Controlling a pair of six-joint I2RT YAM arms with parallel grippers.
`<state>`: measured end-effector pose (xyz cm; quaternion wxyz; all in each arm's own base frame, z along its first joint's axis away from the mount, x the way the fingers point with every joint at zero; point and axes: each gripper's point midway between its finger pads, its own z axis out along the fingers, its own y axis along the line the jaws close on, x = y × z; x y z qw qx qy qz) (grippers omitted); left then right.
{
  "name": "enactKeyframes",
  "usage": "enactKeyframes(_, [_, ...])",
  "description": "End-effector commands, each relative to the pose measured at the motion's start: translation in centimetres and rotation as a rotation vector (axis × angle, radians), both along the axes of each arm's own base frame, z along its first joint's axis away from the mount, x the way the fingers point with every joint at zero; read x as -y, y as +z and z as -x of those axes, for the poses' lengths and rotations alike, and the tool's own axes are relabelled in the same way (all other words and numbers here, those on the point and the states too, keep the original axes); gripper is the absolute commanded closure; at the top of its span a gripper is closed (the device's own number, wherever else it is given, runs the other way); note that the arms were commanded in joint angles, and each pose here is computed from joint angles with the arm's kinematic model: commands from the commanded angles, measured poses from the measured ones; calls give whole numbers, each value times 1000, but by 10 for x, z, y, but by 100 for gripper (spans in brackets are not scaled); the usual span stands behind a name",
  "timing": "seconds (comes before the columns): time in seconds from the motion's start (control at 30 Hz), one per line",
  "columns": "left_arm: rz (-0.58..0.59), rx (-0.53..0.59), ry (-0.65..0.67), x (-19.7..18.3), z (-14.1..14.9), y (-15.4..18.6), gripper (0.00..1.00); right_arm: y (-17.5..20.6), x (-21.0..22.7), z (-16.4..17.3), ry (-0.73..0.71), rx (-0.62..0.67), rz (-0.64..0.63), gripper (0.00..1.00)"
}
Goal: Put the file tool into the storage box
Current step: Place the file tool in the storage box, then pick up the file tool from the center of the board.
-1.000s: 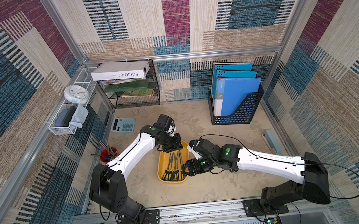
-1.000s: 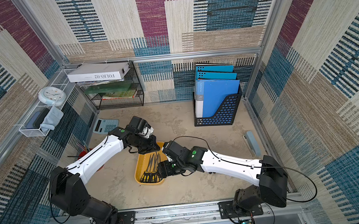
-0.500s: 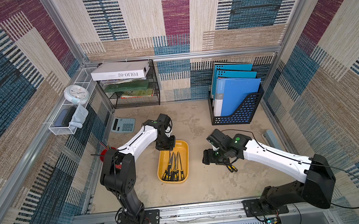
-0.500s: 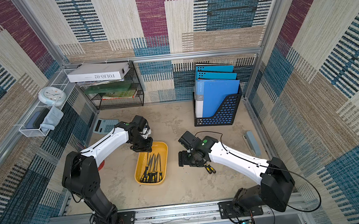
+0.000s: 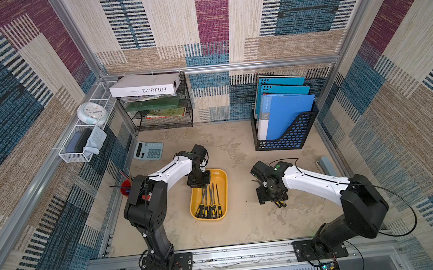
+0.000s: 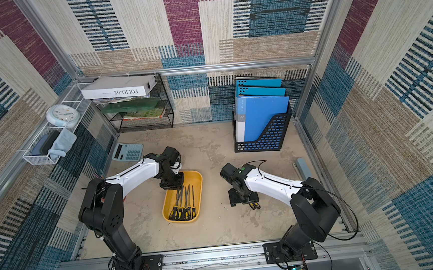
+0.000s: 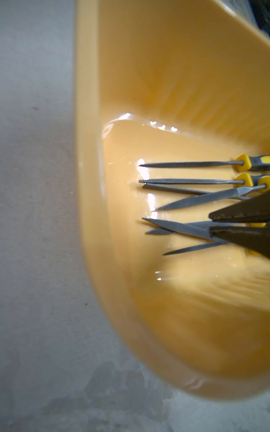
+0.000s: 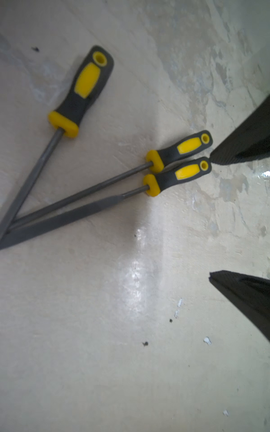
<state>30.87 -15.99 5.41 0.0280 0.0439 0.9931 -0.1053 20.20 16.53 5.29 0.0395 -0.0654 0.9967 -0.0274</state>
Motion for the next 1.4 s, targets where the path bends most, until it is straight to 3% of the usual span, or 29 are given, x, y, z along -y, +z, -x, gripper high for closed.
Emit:
enactKeyframes(0.0, [8, 25, 11, 0, -2, 6, 83, -3, 9, -6, 49, 23, 64, 24])
enactKeyframes(0.67, [121, 117, 44, 11, -1, 76, 79, -31, -7, 6, 60, -16, -46, 32])
enactKeyframes(0.87, [127, 142, 52, 9, 0, 87, 80, -33, -20, 14, 68, -30, -75, 48])
enactKeyframes(1.2, [143, 157, 62, 8, 1, 95, 84, -34, -22, 27, 61, -41, -92, 64])
enactKeyframes(1.37, [147, 158, 66, 8, 2, 96, 84, -24, -23, 30, 59, -29, -108, 59])
